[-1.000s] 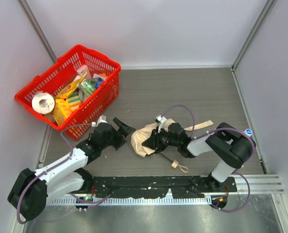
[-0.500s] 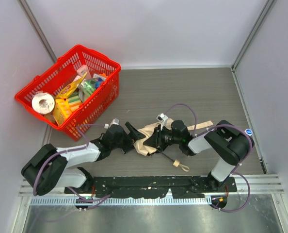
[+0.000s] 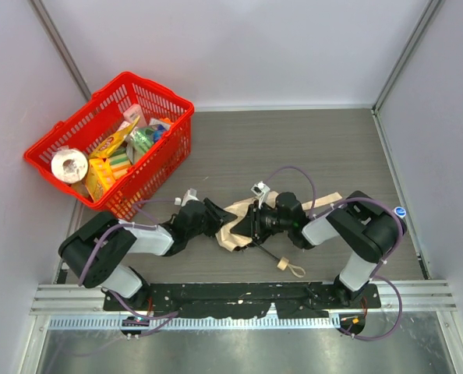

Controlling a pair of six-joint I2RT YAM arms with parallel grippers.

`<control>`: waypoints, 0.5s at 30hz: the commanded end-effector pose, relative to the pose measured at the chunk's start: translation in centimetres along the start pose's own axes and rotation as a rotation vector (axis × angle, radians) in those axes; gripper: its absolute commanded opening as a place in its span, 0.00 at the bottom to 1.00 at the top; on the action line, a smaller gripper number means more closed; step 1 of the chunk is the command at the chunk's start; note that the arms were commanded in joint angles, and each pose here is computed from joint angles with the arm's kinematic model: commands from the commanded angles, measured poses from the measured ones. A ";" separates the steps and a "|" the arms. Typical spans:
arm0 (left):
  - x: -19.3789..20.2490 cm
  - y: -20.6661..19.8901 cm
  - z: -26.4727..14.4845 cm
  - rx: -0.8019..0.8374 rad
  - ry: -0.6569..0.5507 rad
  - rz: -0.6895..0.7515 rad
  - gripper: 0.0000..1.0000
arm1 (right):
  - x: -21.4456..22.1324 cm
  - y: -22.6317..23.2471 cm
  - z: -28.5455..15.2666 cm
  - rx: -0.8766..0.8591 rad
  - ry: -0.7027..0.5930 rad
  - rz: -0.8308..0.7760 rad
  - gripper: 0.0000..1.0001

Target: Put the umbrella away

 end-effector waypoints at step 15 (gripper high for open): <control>0.3 0.5 0.2 0.015 -0.002 0.009 0.00 | -2.3 5.5 -3.1 0.509 0.280 -0.210 0.70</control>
Point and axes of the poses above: each gripper's point midway between its finger pads, its own z axis out along the fingers, its own y axis along the line the jaws close on, x = y × z, the point moved 9 cm from there along -z, back along the fingers, and after that the axes turned 5 degrees about z, right-handed, at the moved point
